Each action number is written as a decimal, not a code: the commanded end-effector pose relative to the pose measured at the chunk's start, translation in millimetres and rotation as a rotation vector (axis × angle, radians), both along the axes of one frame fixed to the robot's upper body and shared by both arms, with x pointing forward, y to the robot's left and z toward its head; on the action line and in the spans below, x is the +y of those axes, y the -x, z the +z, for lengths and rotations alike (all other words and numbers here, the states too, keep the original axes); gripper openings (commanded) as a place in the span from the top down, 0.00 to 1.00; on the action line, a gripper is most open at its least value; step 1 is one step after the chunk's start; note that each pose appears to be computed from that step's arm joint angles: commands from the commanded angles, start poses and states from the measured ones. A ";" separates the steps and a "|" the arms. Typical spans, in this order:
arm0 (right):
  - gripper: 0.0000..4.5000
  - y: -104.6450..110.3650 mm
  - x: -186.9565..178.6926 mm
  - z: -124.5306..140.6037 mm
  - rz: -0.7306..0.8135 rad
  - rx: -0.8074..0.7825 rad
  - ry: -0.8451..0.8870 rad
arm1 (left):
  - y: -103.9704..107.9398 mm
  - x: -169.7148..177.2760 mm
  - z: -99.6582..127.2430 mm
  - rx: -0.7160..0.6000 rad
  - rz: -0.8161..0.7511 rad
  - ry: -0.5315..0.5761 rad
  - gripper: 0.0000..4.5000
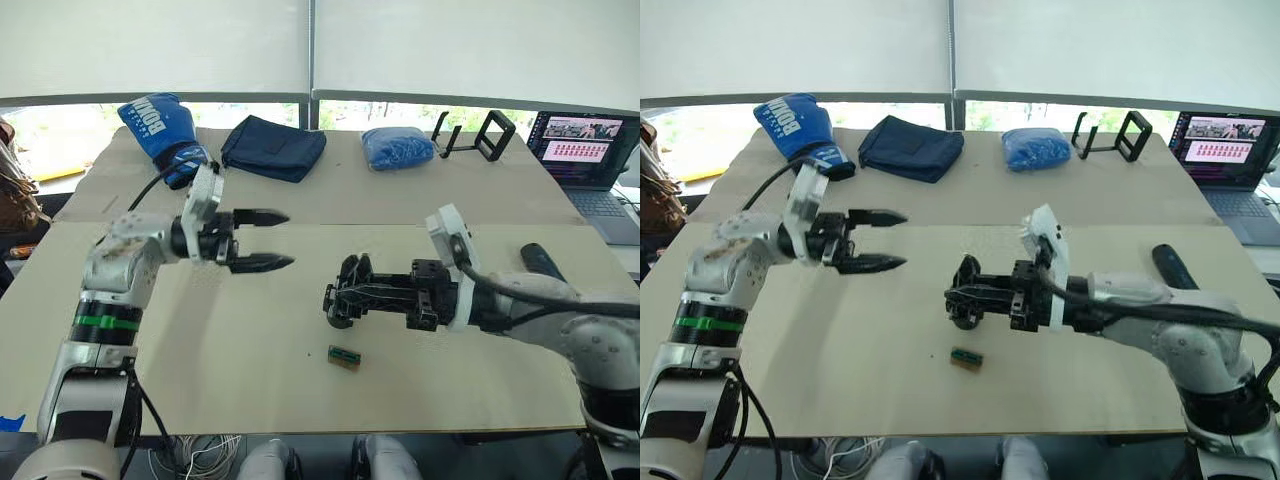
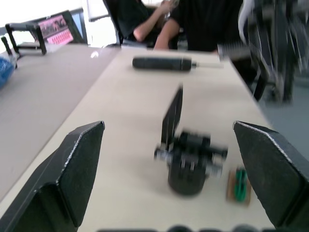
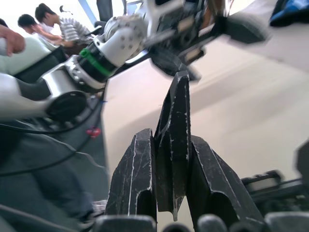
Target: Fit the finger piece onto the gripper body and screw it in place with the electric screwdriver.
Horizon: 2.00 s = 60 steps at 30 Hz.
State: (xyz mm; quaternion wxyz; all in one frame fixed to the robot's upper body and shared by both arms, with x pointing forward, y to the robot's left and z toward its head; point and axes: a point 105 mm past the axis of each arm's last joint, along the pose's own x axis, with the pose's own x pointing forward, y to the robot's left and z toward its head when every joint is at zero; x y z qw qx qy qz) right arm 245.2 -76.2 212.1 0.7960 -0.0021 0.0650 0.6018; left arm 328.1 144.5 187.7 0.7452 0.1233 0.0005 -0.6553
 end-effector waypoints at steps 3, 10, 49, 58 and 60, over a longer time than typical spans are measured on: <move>0.90 6.1 3.2 6.2 0.081 -0.248 -0.023 | -3.4 -3.2 -35.6 -0.059 0.013 -0.106 0.00; 0.90 -6.9 -0.4 -17.8 0.032 -0.279 0.012 | 3.1 -32.2 -68.1 -0.022 -0.031 -0.032 0.00; 0.90 -8.1 5.1 -4.7 0.011 -0.378 -0.040 | -13.5 -105.7 -102.0 -0.020 -0.122 -0.089 0.49; 0.90 -20.5 7.5 -26.4 0.060 -0.407 0.008 | -13.4 -106.7 -100.1 -0.035 -0.128 -0.099 0.49; 0.90 -25.4 7.1 -29.5 0.058 -0.412 0.020 | -13.7 -105.9 -100.6 -0.034 -0.126 -0.105 0.49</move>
